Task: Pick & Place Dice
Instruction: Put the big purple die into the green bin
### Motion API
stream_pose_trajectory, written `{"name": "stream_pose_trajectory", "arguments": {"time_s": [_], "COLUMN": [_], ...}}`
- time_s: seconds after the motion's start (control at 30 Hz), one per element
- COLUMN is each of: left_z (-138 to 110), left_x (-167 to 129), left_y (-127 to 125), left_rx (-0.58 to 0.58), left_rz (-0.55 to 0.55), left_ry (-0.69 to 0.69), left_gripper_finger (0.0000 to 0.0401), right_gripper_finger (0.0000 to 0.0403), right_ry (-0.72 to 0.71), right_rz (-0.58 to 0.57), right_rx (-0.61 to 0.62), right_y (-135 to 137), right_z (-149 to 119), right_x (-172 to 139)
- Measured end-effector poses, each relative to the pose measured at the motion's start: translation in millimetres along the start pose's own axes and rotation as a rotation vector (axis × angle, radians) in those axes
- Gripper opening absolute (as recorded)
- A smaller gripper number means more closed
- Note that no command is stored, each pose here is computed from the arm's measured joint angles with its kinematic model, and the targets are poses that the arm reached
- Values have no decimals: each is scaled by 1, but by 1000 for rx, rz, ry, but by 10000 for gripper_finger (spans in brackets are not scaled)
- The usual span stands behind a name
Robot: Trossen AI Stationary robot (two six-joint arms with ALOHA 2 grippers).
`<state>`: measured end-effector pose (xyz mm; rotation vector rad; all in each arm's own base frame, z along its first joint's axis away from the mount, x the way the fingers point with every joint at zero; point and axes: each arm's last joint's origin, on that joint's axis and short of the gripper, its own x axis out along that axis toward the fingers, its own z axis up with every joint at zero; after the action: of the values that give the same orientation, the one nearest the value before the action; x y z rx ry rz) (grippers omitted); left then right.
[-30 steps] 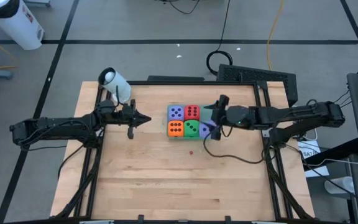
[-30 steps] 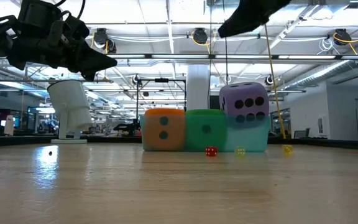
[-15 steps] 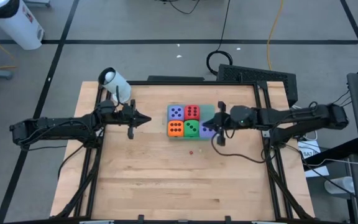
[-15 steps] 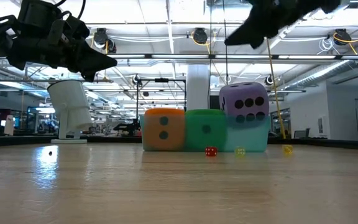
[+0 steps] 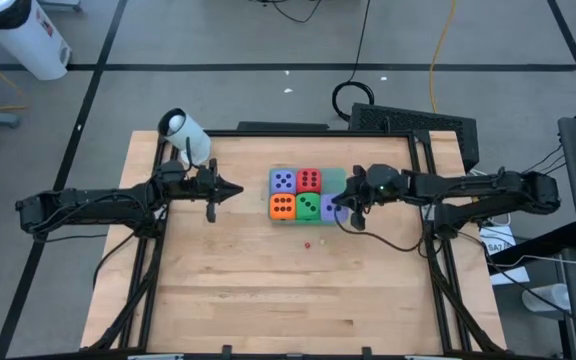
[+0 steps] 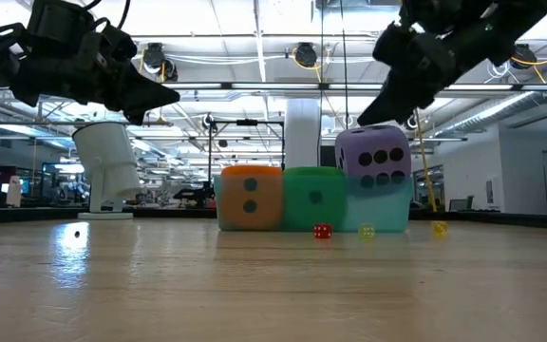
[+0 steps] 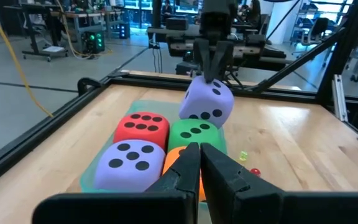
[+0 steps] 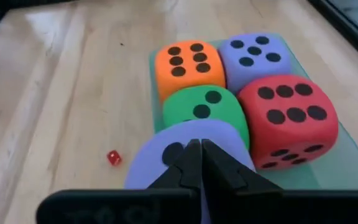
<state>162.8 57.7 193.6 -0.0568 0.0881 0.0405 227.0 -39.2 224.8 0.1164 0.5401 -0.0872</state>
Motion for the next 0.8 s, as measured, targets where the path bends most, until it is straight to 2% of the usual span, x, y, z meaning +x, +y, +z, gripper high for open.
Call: {"name": "stream_pose_trajectory", "arguments": {"time_s": [0.43, 0.63, 0.8], "left_z": [0, -1, -1], "left_x": [0, 0, 0], "left_y": [0, 0, 0], "left_rx": [12, 10, 9], "left_rz": [3, 3, 3], "left_ry": [2, 7, 9], "left_gripper_finger": [24, 24, 24], "right_gripper_finger": [0, 0, 0], "right_ry": [111, 175, 147], "right_rz": [-41, -86, -133], "right_rx": [-2, -77, -165], "right_y": [-5, 3, 14], "right_z": [-14, -24, -24], "right_x": [23, 36, 43]}}
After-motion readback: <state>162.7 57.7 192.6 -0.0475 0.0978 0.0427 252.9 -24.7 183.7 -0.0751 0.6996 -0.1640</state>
